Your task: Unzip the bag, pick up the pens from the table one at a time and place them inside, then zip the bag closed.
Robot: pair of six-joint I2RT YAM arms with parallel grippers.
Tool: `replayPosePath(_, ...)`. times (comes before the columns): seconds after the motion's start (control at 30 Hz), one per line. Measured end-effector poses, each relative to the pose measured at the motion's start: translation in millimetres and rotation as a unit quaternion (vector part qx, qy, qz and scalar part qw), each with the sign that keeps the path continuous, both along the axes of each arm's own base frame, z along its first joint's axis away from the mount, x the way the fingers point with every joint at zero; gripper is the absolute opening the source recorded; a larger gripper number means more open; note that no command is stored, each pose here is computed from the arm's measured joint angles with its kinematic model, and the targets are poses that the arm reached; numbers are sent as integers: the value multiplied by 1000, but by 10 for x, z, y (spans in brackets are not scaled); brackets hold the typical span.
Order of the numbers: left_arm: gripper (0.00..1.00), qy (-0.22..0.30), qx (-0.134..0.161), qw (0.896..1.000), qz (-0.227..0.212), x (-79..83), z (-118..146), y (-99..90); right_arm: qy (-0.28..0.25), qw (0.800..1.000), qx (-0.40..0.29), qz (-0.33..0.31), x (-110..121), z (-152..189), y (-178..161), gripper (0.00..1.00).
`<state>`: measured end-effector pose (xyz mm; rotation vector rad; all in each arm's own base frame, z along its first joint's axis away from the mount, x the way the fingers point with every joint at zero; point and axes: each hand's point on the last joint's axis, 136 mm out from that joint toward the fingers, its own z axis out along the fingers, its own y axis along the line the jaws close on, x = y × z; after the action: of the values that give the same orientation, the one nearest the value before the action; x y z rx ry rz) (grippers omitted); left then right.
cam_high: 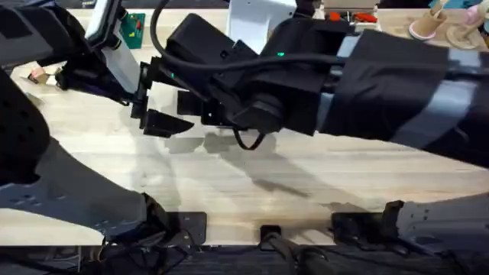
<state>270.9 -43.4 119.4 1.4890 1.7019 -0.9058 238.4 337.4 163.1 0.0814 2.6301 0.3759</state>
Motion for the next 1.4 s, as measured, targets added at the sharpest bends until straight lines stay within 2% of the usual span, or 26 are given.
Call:
replayPosePath(0.87, 994, 0, 0, 1000, 0, 0, 0, 0, -15, 1000, -16, -12, 201, -373, 195, 996)
replayPosePath(1.17, 993, 0, 0, 1000, 0, 0, 0, 0, -31, 999, -27, -34, 381, -479, 160, 995)
replayPosePath(1.33, 993, 0, 0, 1000, 0, 0, 0, 0, -31, 998, -34, -42, 456, -577, 144, 911)
replayPosePath(1.4, 993, 0, 0, 1000, 0, 0, 0, 0, -32, 998, -33, -44, 473, -588, 143, 834)
